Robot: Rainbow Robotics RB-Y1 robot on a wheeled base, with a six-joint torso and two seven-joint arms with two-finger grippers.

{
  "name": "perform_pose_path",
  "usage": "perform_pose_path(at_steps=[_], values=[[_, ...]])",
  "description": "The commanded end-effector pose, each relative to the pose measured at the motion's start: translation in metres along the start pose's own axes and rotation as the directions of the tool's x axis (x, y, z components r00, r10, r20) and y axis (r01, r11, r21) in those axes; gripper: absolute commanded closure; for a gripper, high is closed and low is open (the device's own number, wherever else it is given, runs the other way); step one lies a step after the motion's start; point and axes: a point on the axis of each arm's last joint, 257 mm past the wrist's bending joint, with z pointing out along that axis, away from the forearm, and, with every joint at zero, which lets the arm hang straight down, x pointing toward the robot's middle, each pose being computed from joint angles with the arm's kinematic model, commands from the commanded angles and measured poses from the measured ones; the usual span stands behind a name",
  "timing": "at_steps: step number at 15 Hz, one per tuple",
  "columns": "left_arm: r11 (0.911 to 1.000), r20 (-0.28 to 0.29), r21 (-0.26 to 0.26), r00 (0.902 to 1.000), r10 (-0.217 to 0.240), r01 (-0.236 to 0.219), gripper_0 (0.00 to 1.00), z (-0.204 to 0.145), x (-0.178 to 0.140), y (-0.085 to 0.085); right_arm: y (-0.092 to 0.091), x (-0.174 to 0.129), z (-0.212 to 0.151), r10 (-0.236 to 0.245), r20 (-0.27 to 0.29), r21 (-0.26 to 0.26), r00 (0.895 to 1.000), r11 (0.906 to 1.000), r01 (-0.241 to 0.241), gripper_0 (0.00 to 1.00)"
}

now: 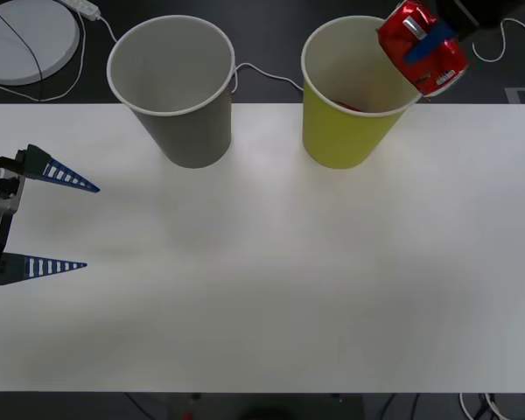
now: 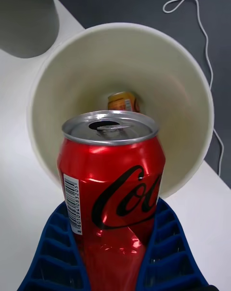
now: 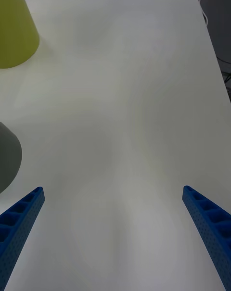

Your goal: Put the can into the green bin and the plastic bottle into the gray bin

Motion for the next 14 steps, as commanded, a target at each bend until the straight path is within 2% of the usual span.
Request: perform_pose_path(at_steps=[1,5,7,8,9,10,11,12,14], values=[[1.0,0.0,0.0,1.0,0.0,0.0,0.0,0.0,0.0,0.0,-0.006,-0.017,0.017,0.008,-0.01,0.042,1.0,0.9991,-0.008,1.0],[1.0,0.0,0.0,1.0,0.0,0.0,0.0,0.0,0.0,0.0,-0.008,-0.037,0.027,0.003,-0.053,0.074,0.999,0.9972,0.001,1.0],[1.0,0.0,0.0,1.0,0.0,0.0,0.0,0.0,0.0,0.0,-0.009,-0.038,0.028,0.005,-0.059,0.068,0.998,0.9977,-0.001,0.99],[1.0,0.0,0.0,1.0,0.0,0.0,0.0,0.0,0.0,0.0,-0.009,-0.038,0.028,-0.006,-0.06,0.069,0.998,0.9976,0.01,0.89],[1.0,0.0,0.0,1.0,0.0,0.0,0.0,0.0,0.0,0.0,-0.009,-0.038,0.028,-0.014,-0.059,0.066,0.998,0.9977,0.018,0.68],[1.0,0.0,0.0,1.0,0.0,0.0,0.0,0.0,0.0,0.0,-0.007,-0.038,0.028,-0.025,-0.059,0.061,0.998,0.9978,0.028,0.27],[1.0,0.0,0.0,1.0,0.0,0.0,0.0,0.0,0.0,0.0,-0.006,-0.038,0.029,-0.054,-0.061,0.055,0.997,0.9968,0.057,0.0],[1.0,0.0,0.0,1.0,0.0,0.0,0.0,0.0,0.0,0.0,-0.005,-0.039,0.029,-0.088,-0.061,0.049,0.994,0.9947,0.091,0.0],[1.0,0.0,0.0,1.0,0.0,0.0,0.0,0.0,0.0,0.0,-0.004,-0.037,0.026,-0.093,-0.052,0.028,0.994,0.9952,0.094,0.0]])
